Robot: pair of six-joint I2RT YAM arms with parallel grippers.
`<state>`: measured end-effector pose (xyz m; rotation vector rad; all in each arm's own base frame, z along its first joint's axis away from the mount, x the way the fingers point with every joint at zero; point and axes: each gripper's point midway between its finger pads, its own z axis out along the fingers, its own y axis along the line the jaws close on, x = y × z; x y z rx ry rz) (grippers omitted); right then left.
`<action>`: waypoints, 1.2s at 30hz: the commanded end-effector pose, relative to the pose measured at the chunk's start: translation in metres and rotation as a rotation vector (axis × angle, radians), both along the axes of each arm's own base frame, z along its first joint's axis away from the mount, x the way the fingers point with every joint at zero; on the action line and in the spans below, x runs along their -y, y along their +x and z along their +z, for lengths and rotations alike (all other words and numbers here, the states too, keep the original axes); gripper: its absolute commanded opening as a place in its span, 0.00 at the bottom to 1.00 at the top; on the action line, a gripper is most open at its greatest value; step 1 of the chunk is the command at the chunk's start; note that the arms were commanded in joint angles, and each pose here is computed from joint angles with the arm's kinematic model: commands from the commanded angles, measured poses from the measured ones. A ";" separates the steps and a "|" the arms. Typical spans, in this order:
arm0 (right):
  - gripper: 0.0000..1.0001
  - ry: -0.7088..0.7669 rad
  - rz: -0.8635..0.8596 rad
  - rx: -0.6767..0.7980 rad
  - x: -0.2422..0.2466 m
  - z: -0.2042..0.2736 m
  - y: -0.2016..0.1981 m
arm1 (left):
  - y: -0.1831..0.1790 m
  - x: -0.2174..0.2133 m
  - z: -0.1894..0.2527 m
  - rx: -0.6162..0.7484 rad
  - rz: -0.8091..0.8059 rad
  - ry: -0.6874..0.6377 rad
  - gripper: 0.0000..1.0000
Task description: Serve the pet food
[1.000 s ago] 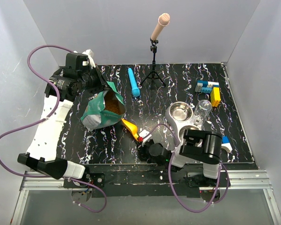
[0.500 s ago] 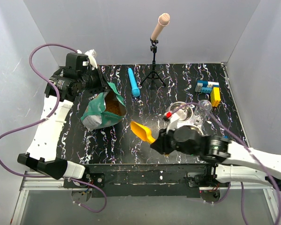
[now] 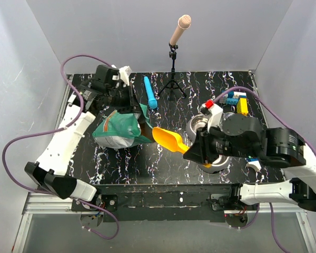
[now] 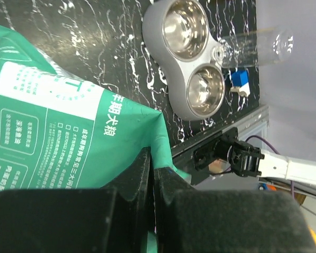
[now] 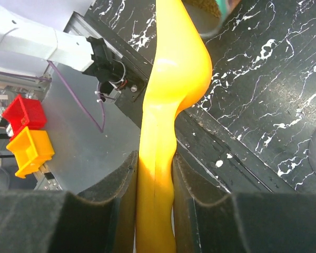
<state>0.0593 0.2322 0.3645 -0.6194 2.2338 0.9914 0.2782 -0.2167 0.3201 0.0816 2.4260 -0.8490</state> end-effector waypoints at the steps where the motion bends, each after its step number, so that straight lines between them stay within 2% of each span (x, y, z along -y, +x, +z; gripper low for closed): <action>1: 0.01 -0.056 0.028 -0.015 -0.008 -0.001 0.003 | 0.009 0.021 0.012 0.050 -0.016 -0.039 0.00; 6: 0.01 -0.044 0.041 -0.028 -0.021 -0.004 0.010 | 0.005 0.031 0.011 0.024 -0.046 -0.047 0.00; 12: 0.01 -0.046 -0.003 -0.033 -0.038 -0.001 0.042 | -0.001 0.034 0.016 0.022 -0.052 -0.055 0.00; 22: 0.01 -0.004 0.149 -0.118 -0.089 0.001 0.041 | 0.004 0.045 0.062 0.095 -0.066 -0.130 0.00; 27: 0.01 -0.077 -0.042 -0.120 -0.108 0.012 0.101 | 0.005 0.054 0.090 0.158 -0.091 -0.159 0.00; 32: 0.01 0.009 -0.214 -0.231 -0.100 0.019 0.167 | 0.005 0.039 0.096 0.225 -0.077 -0.056 0.00; 36: 0.01 0.030 -0.212 -0.254 -0.106 0.018 0.176 | 0.004 0.024 0.097 0.264 -0.064 0.017 0.00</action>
